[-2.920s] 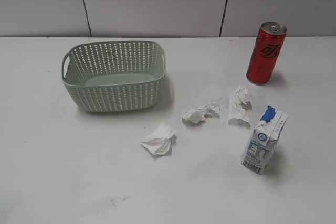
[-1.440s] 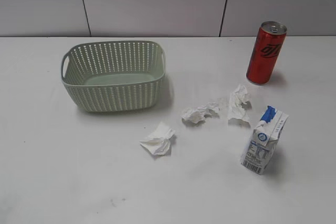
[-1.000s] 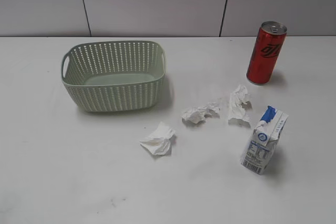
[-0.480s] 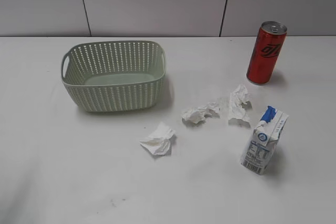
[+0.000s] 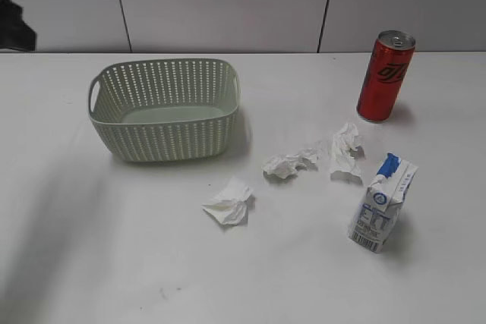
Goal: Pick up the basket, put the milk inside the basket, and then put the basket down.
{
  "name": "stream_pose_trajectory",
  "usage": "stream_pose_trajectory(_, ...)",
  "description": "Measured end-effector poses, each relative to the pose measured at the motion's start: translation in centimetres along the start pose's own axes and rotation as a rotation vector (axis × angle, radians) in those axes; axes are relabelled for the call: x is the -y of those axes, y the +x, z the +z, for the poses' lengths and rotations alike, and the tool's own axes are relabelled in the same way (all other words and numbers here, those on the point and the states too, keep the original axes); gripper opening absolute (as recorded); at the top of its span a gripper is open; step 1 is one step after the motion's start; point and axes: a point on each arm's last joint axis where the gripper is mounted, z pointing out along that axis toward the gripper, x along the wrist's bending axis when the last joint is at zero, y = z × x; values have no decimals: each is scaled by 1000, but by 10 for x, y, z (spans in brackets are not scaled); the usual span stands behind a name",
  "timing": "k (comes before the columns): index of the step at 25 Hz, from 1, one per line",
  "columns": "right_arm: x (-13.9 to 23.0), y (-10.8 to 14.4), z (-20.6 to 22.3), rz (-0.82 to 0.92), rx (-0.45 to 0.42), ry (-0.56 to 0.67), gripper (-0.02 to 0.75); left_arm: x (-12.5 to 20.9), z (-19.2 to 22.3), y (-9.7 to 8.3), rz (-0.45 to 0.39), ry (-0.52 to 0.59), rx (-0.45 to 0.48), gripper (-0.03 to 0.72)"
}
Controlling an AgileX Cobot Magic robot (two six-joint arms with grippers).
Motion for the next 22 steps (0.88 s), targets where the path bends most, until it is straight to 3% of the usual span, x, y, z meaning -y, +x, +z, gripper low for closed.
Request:
stream_pose_trajectory(7,0,0,0,0,0,0,484,-30,67,-8,-52,251,42,498)
stream_pose_trajectory(13,0,0,0,1,0,0,484,-52,111,-20,-61,365,34,498)
stream_pose_trajectory(18,0,0,0,1,1,0,484,-45,146,-19,-81,497,-60,498)
stream_pose_trajectory(22,0,0,0,1,1,0,484,-36,164,-19,-117,537,-55,498)
